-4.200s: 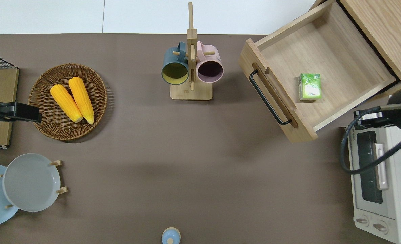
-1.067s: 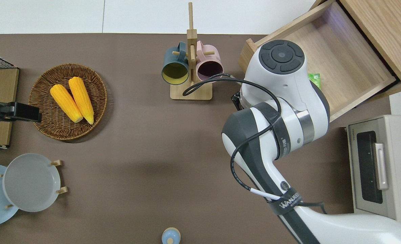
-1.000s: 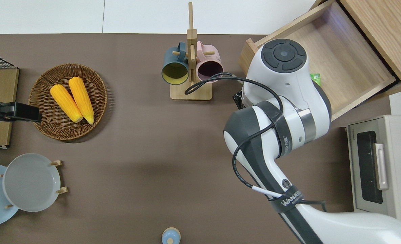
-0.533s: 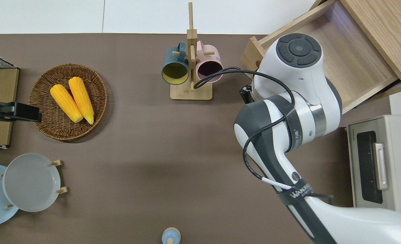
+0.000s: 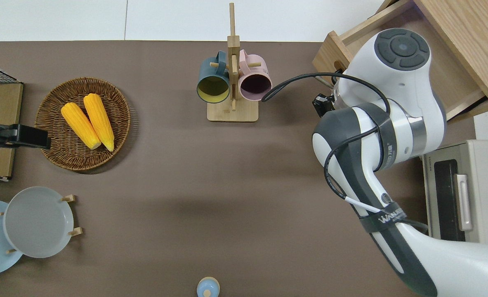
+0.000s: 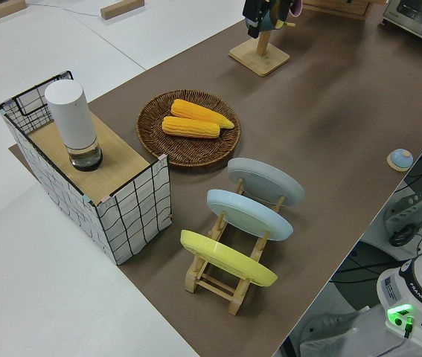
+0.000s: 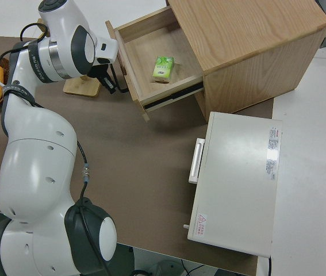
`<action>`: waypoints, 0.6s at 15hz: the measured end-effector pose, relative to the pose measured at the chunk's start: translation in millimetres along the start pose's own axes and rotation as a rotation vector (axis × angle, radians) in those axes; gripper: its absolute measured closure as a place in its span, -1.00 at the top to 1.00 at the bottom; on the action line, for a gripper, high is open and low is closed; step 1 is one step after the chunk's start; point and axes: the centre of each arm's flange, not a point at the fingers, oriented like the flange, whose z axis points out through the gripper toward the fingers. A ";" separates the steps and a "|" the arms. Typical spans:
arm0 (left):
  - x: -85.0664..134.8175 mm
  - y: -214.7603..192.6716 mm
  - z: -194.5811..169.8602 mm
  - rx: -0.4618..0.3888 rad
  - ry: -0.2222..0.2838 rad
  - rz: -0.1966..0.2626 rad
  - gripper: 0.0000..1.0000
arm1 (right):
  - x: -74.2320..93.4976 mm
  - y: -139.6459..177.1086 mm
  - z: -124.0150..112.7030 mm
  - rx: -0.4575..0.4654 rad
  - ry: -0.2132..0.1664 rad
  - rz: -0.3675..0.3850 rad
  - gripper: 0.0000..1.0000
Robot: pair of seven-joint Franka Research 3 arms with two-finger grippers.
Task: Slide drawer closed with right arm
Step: 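Push the drawer front away from the robot with the right arm, then press the right gripper against the drawer front until fully shut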
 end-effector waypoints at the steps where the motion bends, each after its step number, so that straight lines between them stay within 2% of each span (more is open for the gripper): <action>1: 0.0 0.0 0.0 0.000 0.000 0.000 0.98 | 4.9 2.6 -0.5 0.004 0.005 0.004 -0.98; 6: 0.0 0.0 0.0 0.000 0.000 0.000 0.99 | 23.9 12.0 -3.3 0.023 0.032 0.035 -0.98; 9: 0.0 0.0 0.0 0.000 0.000 0.000 1.00 | 37.3 21.1 -3.5 0.028 0.035 0.059 -0.98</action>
